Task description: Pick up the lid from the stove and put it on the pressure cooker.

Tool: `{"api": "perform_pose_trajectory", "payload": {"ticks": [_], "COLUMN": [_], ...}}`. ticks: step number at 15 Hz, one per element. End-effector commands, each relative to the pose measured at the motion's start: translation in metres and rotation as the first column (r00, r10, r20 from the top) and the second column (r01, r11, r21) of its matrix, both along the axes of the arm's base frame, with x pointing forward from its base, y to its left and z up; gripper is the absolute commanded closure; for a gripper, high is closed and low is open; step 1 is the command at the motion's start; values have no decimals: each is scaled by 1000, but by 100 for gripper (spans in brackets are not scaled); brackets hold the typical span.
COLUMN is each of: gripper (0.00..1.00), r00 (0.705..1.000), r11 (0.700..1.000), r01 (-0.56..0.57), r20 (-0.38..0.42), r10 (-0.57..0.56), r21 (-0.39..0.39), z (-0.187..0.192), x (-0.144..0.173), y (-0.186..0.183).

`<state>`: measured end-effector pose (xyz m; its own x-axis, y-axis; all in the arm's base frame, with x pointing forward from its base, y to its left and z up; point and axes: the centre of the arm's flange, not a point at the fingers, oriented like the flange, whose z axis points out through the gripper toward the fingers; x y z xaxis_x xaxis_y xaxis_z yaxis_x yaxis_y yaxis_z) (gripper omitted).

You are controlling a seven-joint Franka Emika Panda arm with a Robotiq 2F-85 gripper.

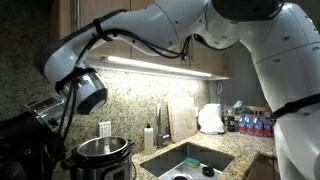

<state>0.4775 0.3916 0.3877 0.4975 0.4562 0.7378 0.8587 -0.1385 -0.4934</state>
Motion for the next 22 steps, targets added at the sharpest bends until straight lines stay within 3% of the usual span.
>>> {"api": "perform_pose_trajectory", "payload": {"ticks": [1,4,8,12,19,22], "gripper": [97,97,97,97,97,97], "r00": [995,981,926,841,656,618], "r11": [995,978,921,839,662,628], "r01": [78,178,358,517,726,758], "r20": [60,62,69,81,99,113], "r10": [-81,-185,-371,-534,-748,-778], "r21": [58,104,155,169,187,178], "z": [21,24,29,36,48,51], "x": [-34,-47,-65,-84,-106,-110], "y": [-29,-47,-69,-85,-105,-108]}}
